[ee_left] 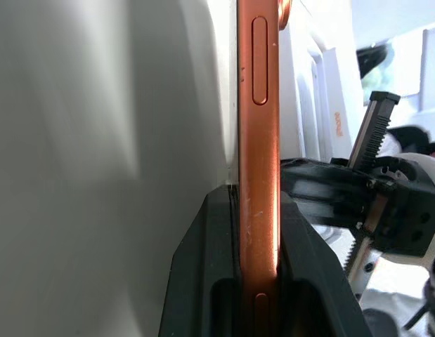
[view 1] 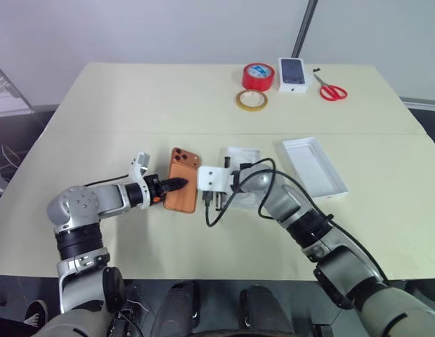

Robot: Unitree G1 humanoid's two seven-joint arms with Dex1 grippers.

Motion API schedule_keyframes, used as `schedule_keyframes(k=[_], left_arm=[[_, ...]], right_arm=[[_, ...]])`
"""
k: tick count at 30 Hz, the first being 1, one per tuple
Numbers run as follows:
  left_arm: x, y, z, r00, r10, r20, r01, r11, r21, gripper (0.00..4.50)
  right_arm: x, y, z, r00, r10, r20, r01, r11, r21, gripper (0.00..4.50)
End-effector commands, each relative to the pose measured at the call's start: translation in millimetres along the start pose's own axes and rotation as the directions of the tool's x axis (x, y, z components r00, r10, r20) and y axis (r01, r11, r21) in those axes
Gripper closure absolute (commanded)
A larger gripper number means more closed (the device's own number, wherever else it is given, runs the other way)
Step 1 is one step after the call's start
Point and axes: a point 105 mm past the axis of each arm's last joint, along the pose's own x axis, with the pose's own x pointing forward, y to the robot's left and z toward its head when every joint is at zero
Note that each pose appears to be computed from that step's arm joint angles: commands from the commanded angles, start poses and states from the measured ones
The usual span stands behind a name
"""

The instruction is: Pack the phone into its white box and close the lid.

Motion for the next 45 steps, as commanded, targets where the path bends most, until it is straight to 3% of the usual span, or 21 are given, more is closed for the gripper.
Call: schedule_keyframes(k=[1,2,4,5,9,17,29,32,35,36,45], left_arm=[[-3.3,-1.3,2.7,0.998,-0.042,0.057,0.045,0.998,-0.046,4.47],[-4.6,-3.3,4.8,0.995,-0.053,0.084,0.057,0.997,-0.043,4.47],[-7.8,-11.6,4.3,0.988,-0.124,0.092,0.131,0.989,-0.074,4.5],[-9.0,-13.9,4.6,0.986,-0.137,0.093,0.143,0.987,-0.068,4.5],[-9.5,-12.7,4.4,0.985,-0.141,0.1,0.151,0.984,-0.099,4.5],[-3.7,-19.8,8.7,0.98,-0.16,0.122,0.167,0.984,-0.055,4.5],[1.5,-19.6,16.3,0.974,-0.154,0.164,0.161,0.986,-0.032,4.5],[3.6,-22.5,15.4,0.976,-0.154,0.152,0.158,0.987,-0.011,4.5],[5.4,-30.2,23.0,0.968,-0.176,0.18,0.181,0.983,-0.009,4.5],[5.8,-34.1,26.5,0.963,-0.189,0.191,0.194,0.981,-0.008,4.5],[16.3,-78.6,49.5,0.917,-0.3,0.264,0.316,0.948,-0.02,4.5]], right_arm=[[-29.1,-21.1,52.2,0.951,-0.061,0.303,0.024,0.992,0.124,4.5],[-38.8,-19.9,54.9,0.934,-0.034,0.355,-0.041,0.979,0.202,4.5],[-57.2,-12.5,54.1,0.91,0.026,0.414,-0.148,0.953,0.265,3.97],[-63.4,-8.5,48.0,0.918,0.041,0.393,-0.141,0.963,0.228,3.68],[-86.5,12.9,24.6,0.945,0.115,0.305,-0.155,0.982,0.11,1.71],[-105.7,38.3,-22.9,0.98,0.157,0.126,-0.157,0.988,-0.008,1.71],[-95.2,38.0,-35.1,0.989,0.102,0.104,-0.105,0.994,0.021,1.71],[-95.0,42.0,-42.4,0.99,0.118,0.075,-0.12,0.992,0.027,2.57],[-94.5,44.0,-42.6,0.989,0.13,0.073,-0.132,0.991,0.025,4.13],[-94.0,43.5,-40.9,0.989,0.128,0.078,-0.13,0.991,0.026,4.46],[-78.1,44.0,-6.1,0.978,0.107,0.177,-0.112,0.994,0.018,4.46]])
